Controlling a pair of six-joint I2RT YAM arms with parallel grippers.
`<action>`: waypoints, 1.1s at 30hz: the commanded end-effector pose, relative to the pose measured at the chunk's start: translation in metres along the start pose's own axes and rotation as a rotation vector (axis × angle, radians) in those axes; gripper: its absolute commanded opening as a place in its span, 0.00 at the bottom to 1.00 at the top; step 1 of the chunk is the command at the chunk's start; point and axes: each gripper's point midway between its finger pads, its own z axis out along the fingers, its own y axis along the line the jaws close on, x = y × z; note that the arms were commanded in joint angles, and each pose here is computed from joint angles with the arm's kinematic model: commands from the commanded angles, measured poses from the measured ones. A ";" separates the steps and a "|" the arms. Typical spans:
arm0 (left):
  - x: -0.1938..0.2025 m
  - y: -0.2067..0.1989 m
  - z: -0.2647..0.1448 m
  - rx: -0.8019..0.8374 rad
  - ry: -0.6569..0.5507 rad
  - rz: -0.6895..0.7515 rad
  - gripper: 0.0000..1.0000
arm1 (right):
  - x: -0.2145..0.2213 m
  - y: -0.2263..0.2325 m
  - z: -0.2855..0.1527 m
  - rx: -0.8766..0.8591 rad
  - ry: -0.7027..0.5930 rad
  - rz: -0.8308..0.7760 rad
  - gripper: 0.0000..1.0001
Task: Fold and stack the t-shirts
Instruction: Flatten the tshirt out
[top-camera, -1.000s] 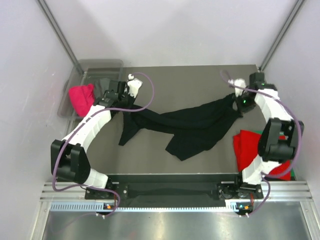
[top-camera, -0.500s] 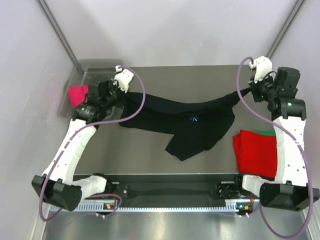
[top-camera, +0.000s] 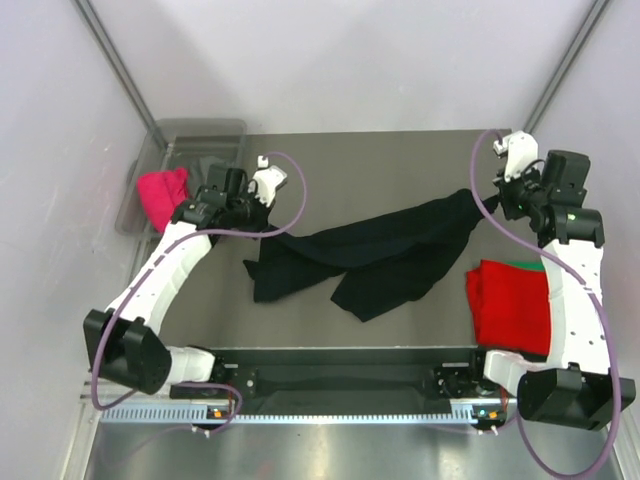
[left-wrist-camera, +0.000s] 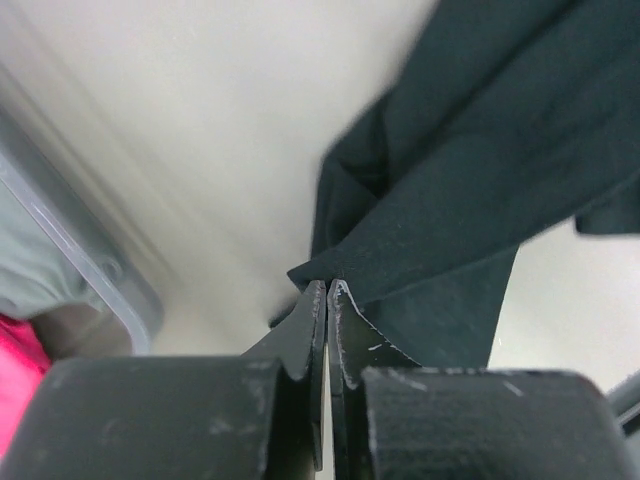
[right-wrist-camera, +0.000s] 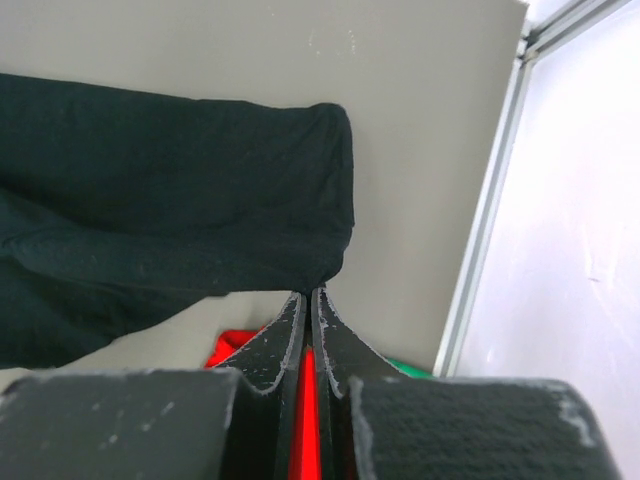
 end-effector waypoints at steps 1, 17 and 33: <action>-0.058 0.013 -0.006 -0.030 -0.147 0.009 0.00 | -0.016 -0.008 0.000 0.012 -0.052 0.026 0.00; -0.148 0.059 -0.158 -0.431 -0.452 0.158 0.00 | -0.121 -0.116 -0.120 0.481 -0.443 0.180 0.00; -0.185 0.061 -0.316 -0.729 -0.733 0.232 0.00 | -0.192 -0.106 -0.268 0.662 -0.733 -0.037 0.00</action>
